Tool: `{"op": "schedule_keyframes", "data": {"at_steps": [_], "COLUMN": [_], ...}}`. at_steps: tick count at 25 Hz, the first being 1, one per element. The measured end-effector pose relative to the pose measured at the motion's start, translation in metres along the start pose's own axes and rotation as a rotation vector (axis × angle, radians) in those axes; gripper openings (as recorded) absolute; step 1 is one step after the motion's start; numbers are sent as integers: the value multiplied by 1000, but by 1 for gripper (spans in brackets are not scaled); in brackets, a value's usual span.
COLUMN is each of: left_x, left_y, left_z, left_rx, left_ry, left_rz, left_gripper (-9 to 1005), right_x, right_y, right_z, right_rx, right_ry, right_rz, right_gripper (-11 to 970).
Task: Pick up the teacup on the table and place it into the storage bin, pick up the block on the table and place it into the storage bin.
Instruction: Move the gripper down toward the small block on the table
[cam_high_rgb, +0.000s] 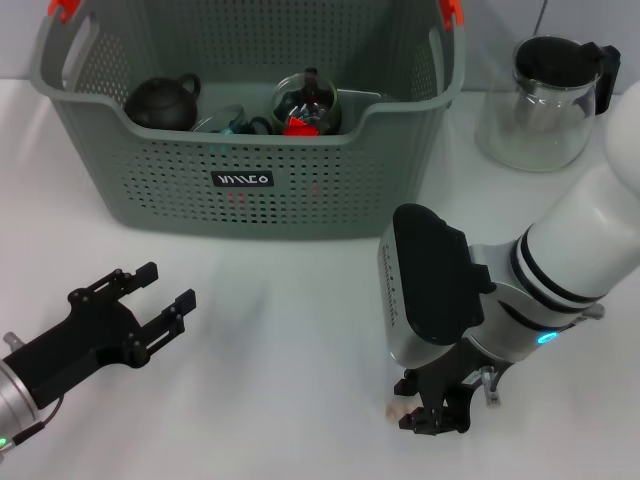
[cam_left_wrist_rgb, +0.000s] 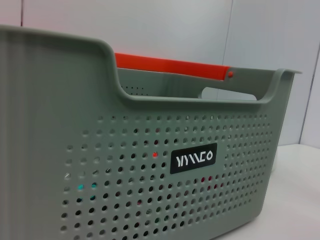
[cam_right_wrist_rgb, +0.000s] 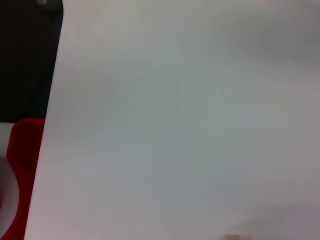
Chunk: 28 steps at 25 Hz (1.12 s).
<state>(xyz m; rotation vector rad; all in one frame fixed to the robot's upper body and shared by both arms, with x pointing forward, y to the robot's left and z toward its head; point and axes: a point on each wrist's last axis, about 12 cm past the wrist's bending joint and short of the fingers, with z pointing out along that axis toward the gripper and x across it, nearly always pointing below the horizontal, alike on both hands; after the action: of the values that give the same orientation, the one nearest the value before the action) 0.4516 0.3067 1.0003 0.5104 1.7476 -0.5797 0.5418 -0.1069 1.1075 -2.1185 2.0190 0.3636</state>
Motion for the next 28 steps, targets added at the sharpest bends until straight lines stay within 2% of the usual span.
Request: {"op": "schedule_keyframes", "data": {"at_steps": [13,28], "left_x": [0,0], "left_y": [0,0], "left_z": [0,0], "left_rx": [0,1], "left_ry": [0,-1], "left_rz": [-1,-1], "left_gripper": [630,630], "right_x": [0,3], "right_y": [0,-2], "right_z": [-5,4], "right_rx": [-24,-30], "right_ry": [10,17], "right_rz": [37,60], "right_gripper": [346,346]}}
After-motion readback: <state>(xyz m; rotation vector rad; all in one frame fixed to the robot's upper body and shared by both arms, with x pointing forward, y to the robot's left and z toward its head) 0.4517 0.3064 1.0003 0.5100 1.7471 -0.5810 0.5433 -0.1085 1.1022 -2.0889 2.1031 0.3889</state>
